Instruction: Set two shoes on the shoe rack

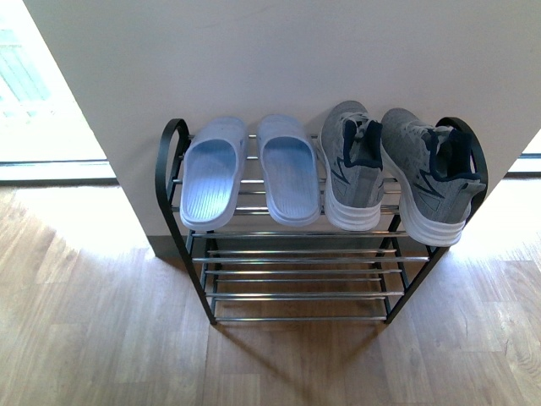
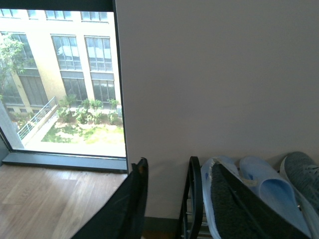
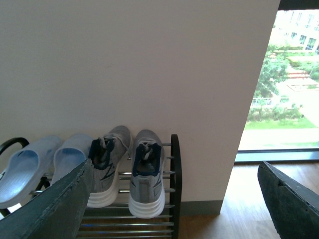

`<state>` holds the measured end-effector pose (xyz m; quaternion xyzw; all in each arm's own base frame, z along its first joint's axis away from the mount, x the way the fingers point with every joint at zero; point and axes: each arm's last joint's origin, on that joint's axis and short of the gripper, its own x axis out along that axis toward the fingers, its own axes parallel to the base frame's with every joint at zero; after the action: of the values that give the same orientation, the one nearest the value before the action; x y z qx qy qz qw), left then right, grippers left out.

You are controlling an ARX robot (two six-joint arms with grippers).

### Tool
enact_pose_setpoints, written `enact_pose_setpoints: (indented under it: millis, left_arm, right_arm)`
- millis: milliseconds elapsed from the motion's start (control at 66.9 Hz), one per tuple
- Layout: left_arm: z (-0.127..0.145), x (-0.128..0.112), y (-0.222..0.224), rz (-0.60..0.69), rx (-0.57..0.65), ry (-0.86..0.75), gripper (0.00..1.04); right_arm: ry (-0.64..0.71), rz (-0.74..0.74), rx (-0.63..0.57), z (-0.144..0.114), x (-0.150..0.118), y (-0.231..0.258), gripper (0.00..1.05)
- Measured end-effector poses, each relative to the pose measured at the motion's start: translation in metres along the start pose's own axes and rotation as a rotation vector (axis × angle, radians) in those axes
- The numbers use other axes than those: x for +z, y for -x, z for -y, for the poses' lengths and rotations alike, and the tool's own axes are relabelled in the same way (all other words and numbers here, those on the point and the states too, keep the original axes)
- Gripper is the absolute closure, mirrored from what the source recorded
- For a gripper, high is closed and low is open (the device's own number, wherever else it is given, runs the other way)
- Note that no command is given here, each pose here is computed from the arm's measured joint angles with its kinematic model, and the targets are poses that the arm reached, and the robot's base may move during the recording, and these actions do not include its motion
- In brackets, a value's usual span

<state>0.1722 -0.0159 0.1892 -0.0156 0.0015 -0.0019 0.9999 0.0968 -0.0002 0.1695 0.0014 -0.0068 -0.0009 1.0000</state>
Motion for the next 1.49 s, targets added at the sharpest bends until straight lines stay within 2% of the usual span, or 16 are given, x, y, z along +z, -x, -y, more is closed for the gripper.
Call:
enact_pose_setpoints:
  millis: [164,299,583,1494]
  left_arm:
    - [-0.007,-0.007,0.013,-0.004,-0.011,-0.012,1.04]
    - [-0.016,-0.01,0.022,-0.004,0.007,-0.019,1.04]
    - [-0.016,-0.022,0.037,0.001,-0.001,-0.021,1.04]
    - [-0.016,-0.018,0.063,0.017,-0.001,-0.021,1.04]
  right_arm:
    - [0.0,0.0,0.0,0.0,0.0,0.0,0.09]
    - [0.0,0.0,0.0,0.0,0.0,0.0,0.09]
    - [0.0,0.0,0.0,0.0,0.0,0.0,0.09]
    - [0.0,0.0,0.0,0.0,0.0,0.0,0.09]
